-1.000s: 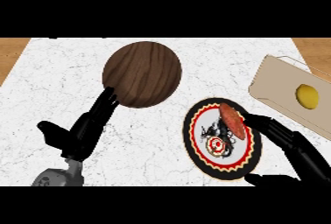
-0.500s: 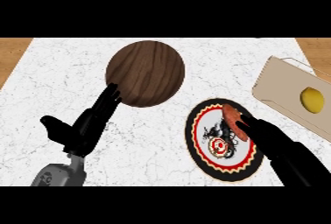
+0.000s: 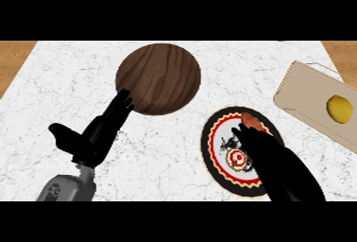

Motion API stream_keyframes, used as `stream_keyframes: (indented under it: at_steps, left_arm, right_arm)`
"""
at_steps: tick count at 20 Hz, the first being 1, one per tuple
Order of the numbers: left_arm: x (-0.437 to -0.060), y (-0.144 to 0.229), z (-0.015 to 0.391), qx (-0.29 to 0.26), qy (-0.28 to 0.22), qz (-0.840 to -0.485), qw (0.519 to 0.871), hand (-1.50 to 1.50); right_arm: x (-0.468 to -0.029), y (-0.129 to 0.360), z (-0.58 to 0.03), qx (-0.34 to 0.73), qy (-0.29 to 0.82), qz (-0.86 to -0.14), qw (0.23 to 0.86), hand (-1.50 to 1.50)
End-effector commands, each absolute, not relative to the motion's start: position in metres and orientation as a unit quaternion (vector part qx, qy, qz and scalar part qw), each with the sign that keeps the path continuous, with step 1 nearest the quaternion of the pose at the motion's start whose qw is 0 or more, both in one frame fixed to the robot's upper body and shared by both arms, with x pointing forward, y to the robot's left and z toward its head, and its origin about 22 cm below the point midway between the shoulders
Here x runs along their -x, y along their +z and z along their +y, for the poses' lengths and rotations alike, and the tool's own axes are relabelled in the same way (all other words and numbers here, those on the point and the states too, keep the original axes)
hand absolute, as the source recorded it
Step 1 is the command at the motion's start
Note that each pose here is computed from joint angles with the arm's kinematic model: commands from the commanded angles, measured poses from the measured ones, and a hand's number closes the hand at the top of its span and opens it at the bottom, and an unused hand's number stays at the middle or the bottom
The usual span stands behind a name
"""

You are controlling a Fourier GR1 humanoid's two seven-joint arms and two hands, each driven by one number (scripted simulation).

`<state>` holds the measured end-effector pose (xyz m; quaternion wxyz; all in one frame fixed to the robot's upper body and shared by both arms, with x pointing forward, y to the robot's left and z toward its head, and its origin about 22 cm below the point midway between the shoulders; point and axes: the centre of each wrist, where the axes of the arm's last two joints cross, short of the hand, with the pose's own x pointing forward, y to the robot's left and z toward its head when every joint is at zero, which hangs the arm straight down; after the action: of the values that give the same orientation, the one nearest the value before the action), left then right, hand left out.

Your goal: Pick the cupcake from the plate and place it in the bowl

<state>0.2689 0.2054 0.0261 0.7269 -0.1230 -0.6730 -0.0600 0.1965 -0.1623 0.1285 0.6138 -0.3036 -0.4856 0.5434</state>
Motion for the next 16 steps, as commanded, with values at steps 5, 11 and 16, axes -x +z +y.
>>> stream_keyframes:
  at_steps: [5,11,16]
  left_arm:
    - [-0.258,0.027,0.206,0.128,-0.058,-0.669,0.73,0.0]
    - [-0.26,0.025,0.208,0.124,-0.058,-0.673,0.727,0.0]
    - [-0.278,0.038,0.202,0.126,-0.057,-0.666,0.733,0.0]
  right_arm:
    - [-0.216,0.118,-0.144,0.331,0.569,-0.4,0.638,-1.5]
    - [-0.2,0.081,-0.155,0.318,0.581,-0.376,0.647,-1.5]
    - [-0.218,0.088,-0.157,0.326,0.588,-0.387,0.631,-1.5]
